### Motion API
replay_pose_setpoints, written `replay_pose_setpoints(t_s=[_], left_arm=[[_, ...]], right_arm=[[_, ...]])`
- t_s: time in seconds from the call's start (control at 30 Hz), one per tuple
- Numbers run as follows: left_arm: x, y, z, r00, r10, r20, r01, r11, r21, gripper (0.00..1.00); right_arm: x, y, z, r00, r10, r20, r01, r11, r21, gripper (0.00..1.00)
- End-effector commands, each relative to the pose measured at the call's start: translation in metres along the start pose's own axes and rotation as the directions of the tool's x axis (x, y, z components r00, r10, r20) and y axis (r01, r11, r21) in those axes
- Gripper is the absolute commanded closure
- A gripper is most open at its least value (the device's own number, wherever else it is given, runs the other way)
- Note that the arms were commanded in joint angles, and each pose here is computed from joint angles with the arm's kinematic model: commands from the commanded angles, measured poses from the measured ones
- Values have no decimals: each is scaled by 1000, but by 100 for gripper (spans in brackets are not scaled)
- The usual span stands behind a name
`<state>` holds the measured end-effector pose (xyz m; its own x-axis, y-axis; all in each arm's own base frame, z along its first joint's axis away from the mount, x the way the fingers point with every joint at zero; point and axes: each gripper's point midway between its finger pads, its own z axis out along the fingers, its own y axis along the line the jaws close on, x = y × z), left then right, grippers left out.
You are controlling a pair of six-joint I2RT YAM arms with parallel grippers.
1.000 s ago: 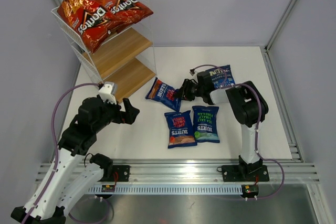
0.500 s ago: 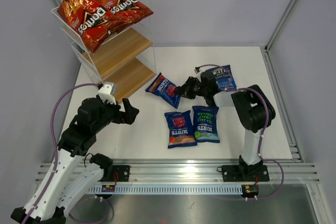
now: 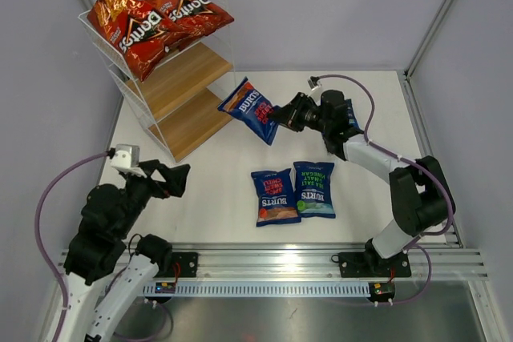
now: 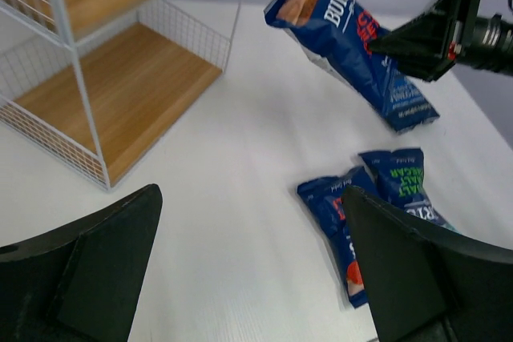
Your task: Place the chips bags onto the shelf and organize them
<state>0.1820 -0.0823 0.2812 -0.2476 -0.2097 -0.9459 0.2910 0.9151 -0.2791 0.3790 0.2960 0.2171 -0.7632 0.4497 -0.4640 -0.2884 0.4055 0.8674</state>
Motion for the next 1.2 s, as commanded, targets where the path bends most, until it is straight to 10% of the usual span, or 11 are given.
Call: replay_pose_setpoints(t_s=[0.0, 1.17], left_arm=[[-32, 14, -17, 984, -9, 176, 22, 997, -72, 1], [-36, 39, -28, 976, -28, 216, 74, 975, -207, 1]], right_arm=[[-22, 42, -5, 999, -5, 38, 6, 999, -37, 91], [-72, 131, 180, 973, 3, 232, -36, 990, 140, 91]])
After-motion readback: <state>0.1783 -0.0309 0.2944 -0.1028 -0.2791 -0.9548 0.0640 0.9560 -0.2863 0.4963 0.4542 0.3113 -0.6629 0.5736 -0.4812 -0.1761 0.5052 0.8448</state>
